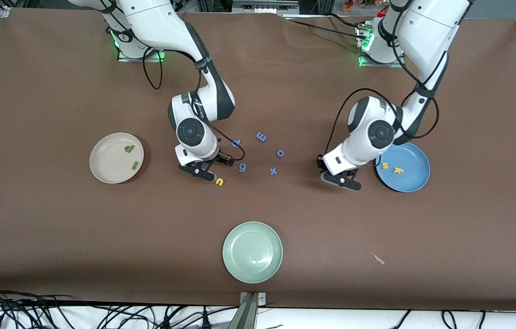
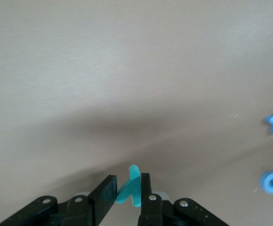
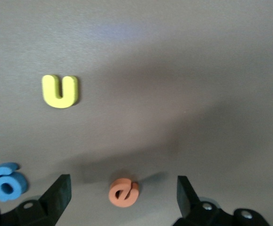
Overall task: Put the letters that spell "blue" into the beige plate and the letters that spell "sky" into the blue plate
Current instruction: 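Carry the teal y to the blue plate and release it with the left gripper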
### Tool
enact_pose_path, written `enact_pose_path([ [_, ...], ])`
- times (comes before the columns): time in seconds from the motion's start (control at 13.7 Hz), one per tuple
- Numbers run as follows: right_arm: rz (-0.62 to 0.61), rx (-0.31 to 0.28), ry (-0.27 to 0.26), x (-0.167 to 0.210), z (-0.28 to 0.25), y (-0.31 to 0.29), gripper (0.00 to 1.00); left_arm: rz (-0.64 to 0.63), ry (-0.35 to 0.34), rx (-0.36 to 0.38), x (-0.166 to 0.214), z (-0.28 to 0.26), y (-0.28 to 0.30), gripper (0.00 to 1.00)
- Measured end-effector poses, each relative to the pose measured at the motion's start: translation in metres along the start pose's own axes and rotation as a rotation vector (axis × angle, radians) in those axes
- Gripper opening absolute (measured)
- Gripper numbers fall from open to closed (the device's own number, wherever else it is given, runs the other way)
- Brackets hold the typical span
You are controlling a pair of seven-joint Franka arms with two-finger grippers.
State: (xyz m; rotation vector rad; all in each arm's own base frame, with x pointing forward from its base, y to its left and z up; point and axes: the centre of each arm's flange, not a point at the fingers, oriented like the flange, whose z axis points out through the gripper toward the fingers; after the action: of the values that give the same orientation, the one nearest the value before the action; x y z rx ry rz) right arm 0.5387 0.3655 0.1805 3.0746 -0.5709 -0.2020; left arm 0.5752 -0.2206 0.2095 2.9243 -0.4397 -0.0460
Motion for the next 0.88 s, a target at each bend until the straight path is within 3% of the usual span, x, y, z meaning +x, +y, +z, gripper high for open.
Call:
enact_pose_path([
  [0.36,0.000,0.008,-0.005,-0.009,0.008,-0.001,0.92,0.012,-0.147,-0.007,-0.037,-0.049,-0.157,0.27],
  [0.51,-0.001,0.007,-0.006,-0.009,0.009,-0.001,0.74,0.026,-0.180,0.041,-0.048,-0.065,-0.174,0.27],
  [0.58,0.000,0.006,-0.007,-0.009,0.010,-0.001,0.74,0.030,-0.187,0.053,-0.051,-0.068,-0.177,0.27],
  [0.66,-0.001,0.008,-0.006,-0.010,0.009,-0.001,0.67,0.029,-0.192,0.057,-0.054,-0.067,-0.180,0.27],
  [0.73,-0.001,0.012,-0.005,-0.010,0.007,-0.002,0.59,0.022,-0.200,0.057,-0.058,-0.063,-0.182,0.32],
  [0.8,-0.005,0.012,-0.006,-0.010,0.007,-0.001,0.59,0.014,-0.207,0.055,-0.064,-0.058,-0.185,0.42],
  [0.88,-0.008,0.016,-0.002,-0.010,0.006,-0.002,0.52,0.007,-0.211,0.054,-0.069,-0.055,-0.189,0.50],
])
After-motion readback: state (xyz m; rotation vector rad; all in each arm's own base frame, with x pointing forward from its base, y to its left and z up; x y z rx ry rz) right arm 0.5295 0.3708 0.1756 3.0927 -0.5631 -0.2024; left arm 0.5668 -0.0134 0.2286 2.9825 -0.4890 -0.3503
